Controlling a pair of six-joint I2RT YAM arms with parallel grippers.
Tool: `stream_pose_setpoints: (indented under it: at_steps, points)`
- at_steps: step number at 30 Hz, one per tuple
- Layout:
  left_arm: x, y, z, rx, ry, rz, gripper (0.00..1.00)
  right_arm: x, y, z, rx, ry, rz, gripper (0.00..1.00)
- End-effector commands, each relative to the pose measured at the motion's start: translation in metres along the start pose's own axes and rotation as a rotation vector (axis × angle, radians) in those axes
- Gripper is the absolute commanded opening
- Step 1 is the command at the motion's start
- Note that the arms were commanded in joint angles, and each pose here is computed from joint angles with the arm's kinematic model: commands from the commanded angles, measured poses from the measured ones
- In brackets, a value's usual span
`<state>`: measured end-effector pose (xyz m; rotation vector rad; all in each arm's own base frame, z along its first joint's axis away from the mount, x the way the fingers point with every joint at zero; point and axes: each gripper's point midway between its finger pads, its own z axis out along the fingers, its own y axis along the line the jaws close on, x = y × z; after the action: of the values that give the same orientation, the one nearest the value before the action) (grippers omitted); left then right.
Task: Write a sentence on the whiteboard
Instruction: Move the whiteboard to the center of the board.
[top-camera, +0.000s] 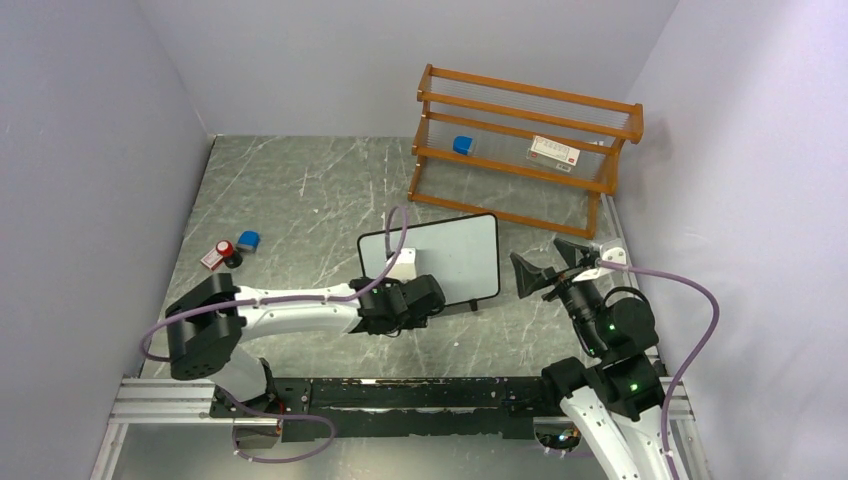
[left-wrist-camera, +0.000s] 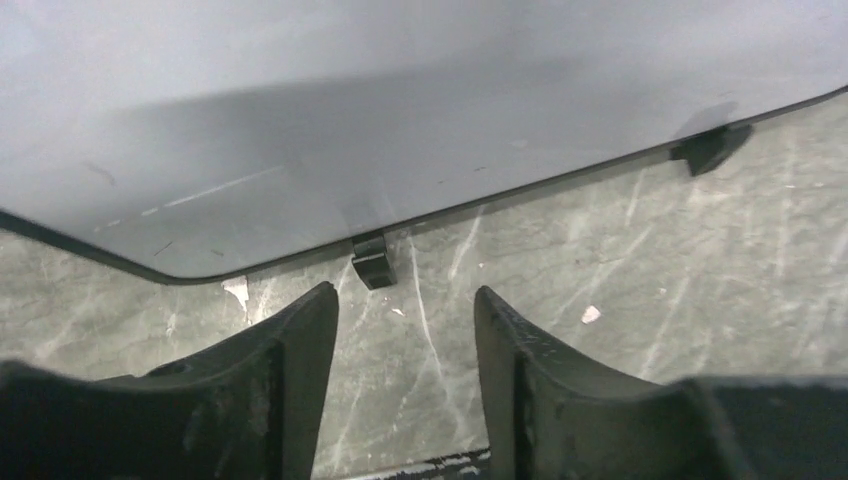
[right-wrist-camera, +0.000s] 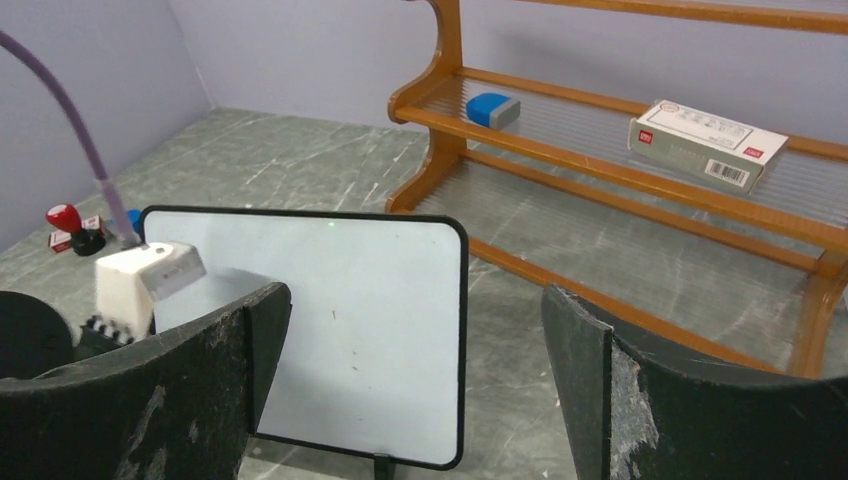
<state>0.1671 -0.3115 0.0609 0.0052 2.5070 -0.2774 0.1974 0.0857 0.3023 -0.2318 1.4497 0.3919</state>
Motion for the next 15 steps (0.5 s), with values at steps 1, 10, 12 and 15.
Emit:
stream_pose_setpoints:
  at_steps: [1, 10, 12, 15]
  points:
    - [-0.017, 0.000, -0.027, 0.035, -0.042, -0.005, 0.62, -0.006, -0.005, 0.004, 0.037, 0.008, 0.021, 1.00]
    - [-0.112, 0.012, -0.087, 0.104, -0.225, 0.106, 0.93, 0.002, -0.017, 0.029, 0.149, 0.254, 0.081, 1.00]
    - [-0.133, 0.016, -0.094, 0.161, -0.233, 0.123, 0.93, 0.014, -0.021, 0.034, 0.177, 0.331, 0.093, 1.00]
    - [-0.164, 0.032, -0.108, 0.165, -0.277, 0.128, 0.96, 0.023, -0.029, 0.037, 0.243, 0.392, 0.116, 1.00]
